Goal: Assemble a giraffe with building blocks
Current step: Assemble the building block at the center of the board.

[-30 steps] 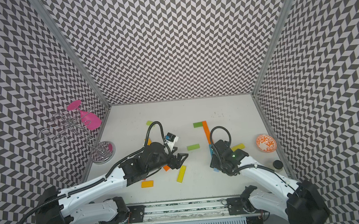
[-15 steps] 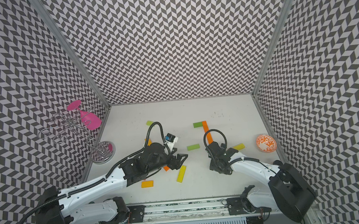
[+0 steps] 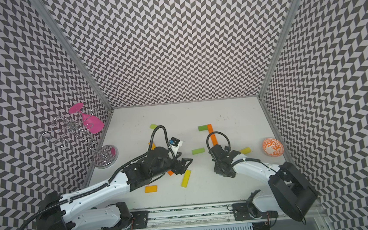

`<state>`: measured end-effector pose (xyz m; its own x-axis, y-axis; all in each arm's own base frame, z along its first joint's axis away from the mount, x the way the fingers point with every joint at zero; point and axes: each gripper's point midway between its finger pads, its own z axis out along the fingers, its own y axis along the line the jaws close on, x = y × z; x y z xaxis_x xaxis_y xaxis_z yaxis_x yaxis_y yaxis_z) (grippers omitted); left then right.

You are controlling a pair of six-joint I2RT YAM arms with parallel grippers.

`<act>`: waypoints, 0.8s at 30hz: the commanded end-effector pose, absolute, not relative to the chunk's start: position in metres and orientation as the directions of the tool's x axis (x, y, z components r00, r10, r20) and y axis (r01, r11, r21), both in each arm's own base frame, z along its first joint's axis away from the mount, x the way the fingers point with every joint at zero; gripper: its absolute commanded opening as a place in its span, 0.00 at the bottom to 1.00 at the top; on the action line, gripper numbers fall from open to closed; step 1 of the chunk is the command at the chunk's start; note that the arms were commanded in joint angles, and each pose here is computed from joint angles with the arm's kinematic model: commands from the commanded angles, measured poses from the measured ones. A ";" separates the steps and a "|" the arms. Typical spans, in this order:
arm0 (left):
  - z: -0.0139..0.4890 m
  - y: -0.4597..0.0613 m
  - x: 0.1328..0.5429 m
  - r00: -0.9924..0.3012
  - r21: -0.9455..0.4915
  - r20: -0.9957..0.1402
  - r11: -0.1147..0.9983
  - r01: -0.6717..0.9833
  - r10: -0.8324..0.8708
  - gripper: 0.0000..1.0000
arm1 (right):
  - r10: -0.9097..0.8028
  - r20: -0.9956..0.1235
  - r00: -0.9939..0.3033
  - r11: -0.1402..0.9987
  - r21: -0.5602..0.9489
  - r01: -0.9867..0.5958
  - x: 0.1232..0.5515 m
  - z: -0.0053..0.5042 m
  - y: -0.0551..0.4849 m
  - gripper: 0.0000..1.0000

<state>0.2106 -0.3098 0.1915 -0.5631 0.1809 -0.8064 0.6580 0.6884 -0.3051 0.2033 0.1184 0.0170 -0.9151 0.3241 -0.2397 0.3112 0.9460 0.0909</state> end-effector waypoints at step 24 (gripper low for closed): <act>0.197 -0.308 0.212 -0.556 -0.310 -0.816 0.689 0.655 0.161 0.77 | 0.230 -0.263 -0.937 0.973 0.060 0.222 0.216 0.018 0.128 0.29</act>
<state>0.2106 -0.3096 0.1911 -0.5631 0.1815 -0.8062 0.6579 0.6888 -0.3044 0.2098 0.1241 0.0175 -0.9377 0.2466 -0.2447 0.2378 0.9691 0.0655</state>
